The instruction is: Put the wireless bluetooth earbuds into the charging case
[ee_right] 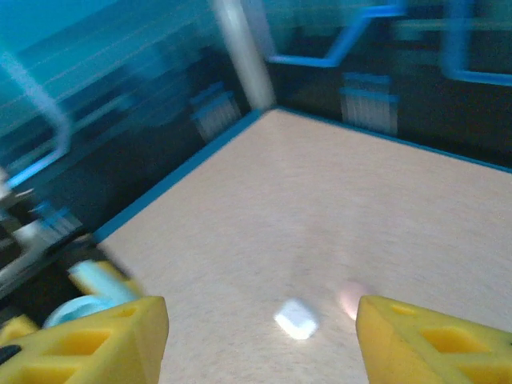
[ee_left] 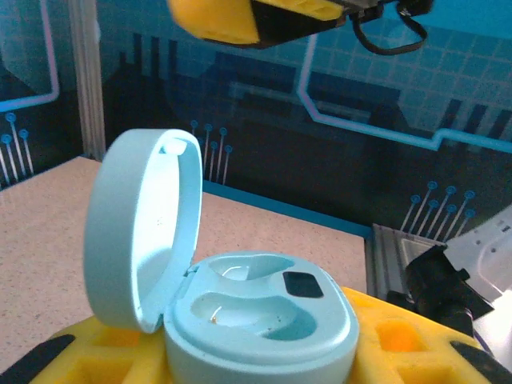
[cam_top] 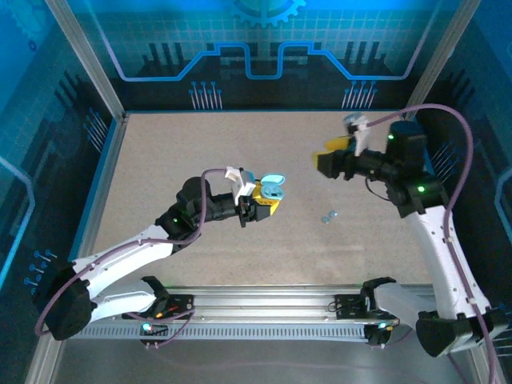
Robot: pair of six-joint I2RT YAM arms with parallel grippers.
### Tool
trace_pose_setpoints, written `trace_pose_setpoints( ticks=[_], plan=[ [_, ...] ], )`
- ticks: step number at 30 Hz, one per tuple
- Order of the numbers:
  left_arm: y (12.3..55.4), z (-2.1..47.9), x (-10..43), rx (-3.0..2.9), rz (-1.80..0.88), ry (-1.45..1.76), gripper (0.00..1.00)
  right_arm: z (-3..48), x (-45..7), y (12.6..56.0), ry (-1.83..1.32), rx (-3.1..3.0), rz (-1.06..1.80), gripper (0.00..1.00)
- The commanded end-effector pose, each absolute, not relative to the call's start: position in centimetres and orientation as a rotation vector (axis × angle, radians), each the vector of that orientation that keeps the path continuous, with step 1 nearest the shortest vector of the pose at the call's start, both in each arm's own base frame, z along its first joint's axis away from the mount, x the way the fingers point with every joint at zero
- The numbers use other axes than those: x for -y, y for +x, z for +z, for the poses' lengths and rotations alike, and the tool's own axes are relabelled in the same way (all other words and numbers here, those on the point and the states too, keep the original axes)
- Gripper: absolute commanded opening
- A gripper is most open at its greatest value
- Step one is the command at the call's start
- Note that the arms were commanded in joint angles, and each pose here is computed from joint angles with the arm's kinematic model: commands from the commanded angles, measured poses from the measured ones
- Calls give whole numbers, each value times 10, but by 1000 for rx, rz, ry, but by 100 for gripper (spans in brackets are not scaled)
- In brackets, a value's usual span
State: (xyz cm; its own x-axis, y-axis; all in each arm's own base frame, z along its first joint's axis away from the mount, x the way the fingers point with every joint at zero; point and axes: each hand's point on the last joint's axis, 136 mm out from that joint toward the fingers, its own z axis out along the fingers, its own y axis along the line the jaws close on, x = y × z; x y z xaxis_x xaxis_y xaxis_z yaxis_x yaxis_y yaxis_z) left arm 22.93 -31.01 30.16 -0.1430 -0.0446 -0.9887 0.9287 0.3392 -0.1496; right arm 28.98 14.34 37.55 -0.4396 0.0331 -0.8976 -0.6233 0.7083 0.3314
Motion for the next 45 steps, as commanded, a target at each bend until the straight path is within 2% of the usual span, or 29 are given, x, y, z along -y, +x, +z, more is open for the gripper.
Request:
trace_pose_setpoints(
  ticks=[1, 3, 5, 8, 10, 13, 29, 45],
  plan=[
    [230, 324, 301, -1360, -1012, 808, 35, 296, -79, 309, 96, -2208, 690, 60],
    [230, 325, 300, -1356, -1015, 805, 35, 245, -60, 306, 309, -2375, 681, 53],
    [229, 326, 300, -1355, -1017, 805, 35, 205, -63, 301, 385, -2493, 772, 50],
    [227, 327, 299, -1354, -1021, 802, 35, 154, -71, 290, 457, -2649, 809, 49],
    [227, 328, 298, -1355, -1023, 798, 35, 121, -67, 281, 489, -2756, 701, 50],
    [226, 327, 298, -1359, -1028, 799, 35, 94, -71, 277, 489, -2837, 672, 50],
    [226, 326, 297, -1365, -1025, 797, 36, 41, -94, 280, 389, -2978, 569, 50],
    [228, 325, 299, -1376, -1023, 798, 36, 21, -95, 284, 357, -3002, 516, 48]
  ],
)
